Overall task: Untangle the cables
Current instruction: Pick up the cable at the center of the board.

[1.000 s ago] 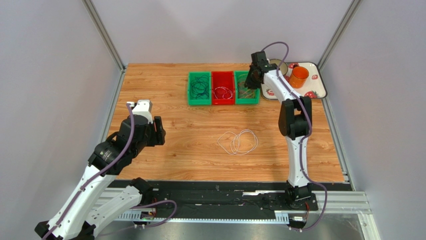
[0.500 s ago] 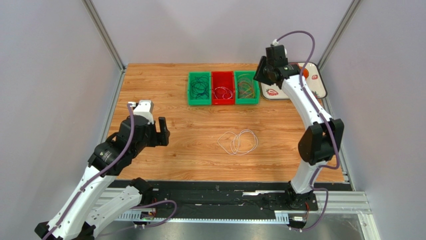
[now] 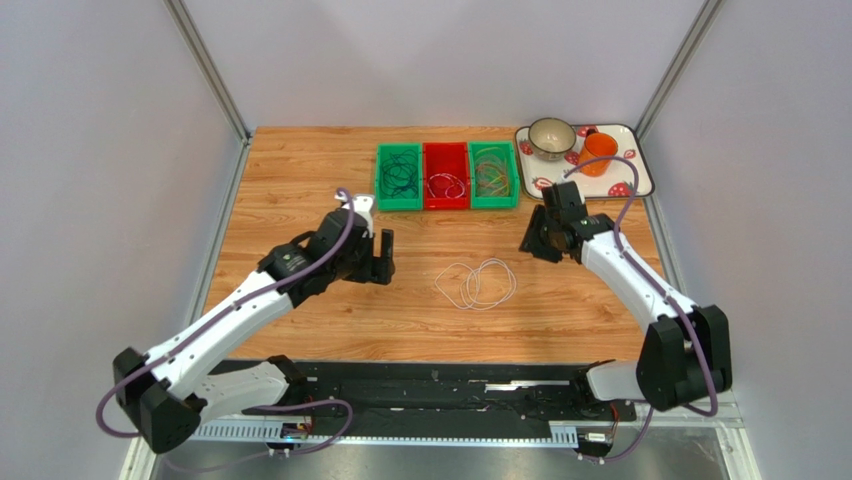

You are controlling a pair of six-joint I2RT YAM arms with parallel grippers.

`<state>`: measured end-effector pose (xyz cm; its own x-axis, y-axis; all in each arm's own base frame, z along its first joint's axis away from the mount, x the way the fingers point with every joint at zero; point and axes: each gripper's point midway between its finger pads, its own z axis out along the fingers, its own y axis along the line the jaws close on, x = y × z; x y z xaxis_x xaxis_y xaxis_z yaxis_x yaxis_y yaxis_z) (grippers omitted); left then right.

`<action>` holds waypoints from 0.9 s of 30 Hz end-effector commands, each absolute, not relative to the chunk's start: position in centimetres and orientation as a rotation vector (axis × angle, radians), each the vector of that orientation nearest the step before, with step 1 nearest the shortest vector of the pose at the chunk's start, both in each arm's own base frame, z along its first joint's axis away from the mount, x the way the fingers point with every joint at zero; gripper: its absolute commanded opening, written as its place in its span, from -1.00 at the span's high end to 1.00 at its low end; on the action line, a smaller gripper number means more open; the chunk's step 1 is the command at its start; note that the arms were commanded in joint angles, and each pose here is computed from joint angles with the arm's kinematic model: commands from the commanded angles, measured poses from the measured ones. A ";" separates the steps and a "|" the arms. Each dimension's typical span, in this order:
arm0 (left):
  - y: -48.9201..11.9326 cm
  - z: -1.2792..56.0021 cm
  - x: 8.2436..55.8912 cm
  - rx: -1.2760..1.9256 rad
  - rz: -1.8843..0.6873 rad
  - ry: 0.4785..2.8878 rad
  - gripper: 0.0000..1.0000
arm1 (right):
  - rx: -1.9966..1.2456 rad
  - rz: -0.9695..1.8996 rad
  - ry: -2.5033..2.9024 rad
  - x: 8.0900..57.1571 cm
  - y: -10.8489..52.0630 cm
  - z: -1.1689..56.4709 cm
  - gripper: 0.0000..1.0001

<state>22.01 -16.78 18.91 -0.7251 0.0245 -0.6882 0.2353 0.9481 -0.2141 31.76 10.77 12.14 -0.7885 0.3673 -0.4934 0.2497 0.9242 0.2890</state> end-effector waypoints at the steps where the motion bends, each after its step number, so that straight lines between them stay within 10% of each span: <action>1: -22.9 19.4 24.8 0.215 -0.506 2.290 -0.72 | 0.476 0.390 2.450 30.0 11.3 12.1 0.16; 27: -39.9 7.2 27.4 0.483 -0.659 2.469 -0.29 | 0.442 0.371 2.476 27.4 10.5 11.2 0.13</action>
<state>26.94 -37.65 5.96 -0.8101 0.2193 -0.5438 0.4365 0.8448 -0.3096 26.72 10.14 10.83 -0.7835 0.3957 -0.4790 0.2486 0.9062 0.3420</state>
